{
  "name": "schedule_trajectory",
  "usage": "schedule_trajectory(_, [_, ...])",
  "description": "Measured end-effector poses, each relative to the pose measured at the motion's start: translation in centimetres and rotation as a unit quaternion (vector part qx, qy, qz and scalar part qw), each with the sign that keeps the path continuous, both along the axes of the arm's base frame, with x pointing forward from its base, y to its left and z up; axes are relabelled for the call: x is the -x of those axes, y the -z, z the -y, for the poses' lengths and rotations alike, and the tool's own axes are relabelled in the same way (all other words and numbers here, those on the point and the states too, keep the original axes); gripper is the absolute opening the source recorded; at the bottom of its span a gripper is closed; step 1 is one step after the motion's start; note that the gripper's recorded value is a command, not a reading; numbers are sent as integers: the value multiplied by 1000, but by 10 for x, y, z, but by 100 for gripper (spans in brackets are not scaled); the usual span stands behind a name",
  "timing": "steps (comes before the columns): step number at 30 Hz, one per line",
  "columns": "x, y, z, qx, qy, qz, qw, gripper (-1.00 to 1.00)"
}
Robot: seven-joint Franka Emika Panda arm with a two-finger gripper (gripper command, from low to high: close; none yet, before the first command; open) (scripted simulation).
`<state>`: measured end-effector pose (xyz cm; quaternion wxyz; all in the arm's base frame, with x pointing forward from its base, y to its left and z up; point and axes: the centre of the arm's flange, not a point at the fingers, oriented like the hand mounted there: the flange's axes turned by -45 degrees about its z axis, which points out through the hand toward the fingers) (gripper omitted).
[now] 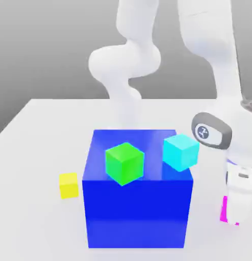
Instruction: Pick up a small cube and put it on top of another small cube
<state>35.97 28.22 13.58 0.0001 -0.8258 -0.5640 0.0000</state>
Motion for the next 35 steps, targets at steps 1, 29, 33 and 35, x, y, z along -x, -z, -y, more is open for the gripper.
schedule_trajectory(1, [0, 0, 0, 0, 0, 0, 1000, -100])
schedule_trajectory(29, [-85, -304, 280, -7, 357, 0, 934, -100])
schedule_trajectory(33, [-83, -263, 284, -3, 360, -1, 933, 100])
schedule_trajectory(35, [-83, -263, 284, -3, 360, -1, 933, 100])
